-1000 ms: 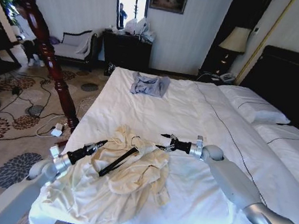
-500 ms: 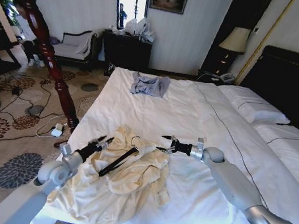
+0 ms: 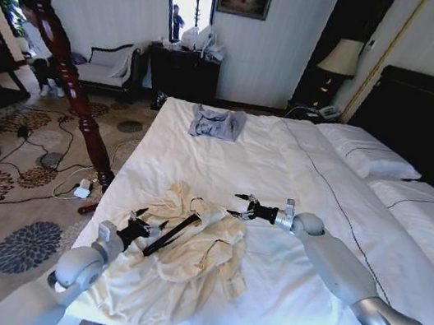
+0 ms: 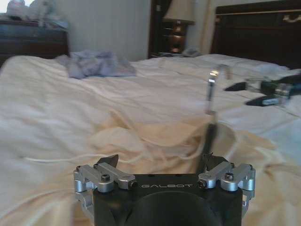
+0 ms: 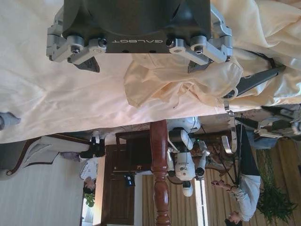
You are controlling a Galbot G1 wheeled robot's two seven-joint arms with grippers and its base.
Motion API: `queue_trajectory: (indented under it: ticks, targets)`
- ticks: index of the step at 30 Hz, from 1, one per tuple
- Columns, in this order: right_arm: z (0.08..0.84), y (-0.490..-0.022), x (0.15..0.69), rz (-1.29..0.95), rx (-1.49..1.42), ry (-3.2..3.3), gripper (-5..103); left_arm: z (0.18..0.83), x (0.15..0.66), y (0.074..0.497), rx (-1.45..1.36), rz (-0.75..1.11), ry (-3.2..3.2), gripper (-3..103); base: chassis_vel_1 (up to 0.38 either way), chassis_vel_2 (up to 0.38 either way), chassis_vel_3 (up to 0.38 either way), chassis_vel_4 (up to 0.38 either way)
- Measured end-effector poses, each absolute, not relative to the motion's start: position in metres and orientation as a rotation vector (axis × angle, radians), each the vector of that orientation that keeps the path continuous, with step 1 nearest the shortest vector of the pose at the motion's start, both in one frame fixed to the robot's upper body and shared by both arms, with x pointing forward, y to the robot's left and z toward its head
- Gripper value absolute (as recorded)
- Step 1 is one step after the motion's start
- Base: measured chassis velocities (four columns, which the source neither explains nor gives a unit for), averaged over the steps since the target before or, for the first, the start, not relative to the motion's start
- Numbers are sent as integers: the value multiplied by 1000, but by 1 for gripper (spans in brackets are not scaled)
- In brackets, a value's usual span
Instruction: Pick up the clothes from the bed and hang them on the clothes hanger.
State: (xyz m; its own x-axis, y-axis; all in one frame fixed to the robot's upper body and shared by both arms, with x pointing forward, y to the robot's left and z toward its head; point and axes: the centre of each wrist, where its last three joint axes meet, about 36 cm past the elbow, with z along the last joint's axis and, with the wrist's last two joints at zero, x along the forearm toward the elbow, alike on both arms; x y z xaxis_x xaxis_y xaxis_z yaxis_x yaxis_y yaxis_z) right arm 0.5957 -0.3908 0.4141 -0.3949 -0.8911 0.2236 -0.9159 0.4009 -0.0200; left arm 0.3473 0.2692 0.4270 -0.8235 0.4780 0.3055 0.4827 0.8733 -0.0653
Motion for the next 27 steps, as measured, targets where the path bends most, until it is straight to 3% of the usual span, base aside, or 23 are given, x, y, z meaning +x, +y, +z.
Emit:
queue_trajectory:
  ticks: [10,13,16,19,21,26,27]
  targets:
    - [415,-391,594,220,1594,-2495,100,411,368,252,-843,-7,-2666,102,0,0,0,0]
    - [413,-390,594,221,1583,-2519,100,401,377,244,-854,0,-2650,89,0,0,0,0]
    - [411,-389,593,220,1575,-2531,100,395,383,239,-848,11,-2643,84,0,0,0,0]
    - [409,-390,593,221,1569,-2535,100,390,387,236,-847,35,-2633,67,0,0,0,0]
    - [408,-390,593,222,1568,-2536,100,390,387,236,-849,37,-2631,67,0,0,0,0]
    - [405,-392,593,228,1562,-2542,100,391,386,240,-869,28,-2624,40,0,0,0,0]
    - [405,-392,593,228,1562,-2542,100,391,386,240,-869,28,-2624,40,0,0,0,0]
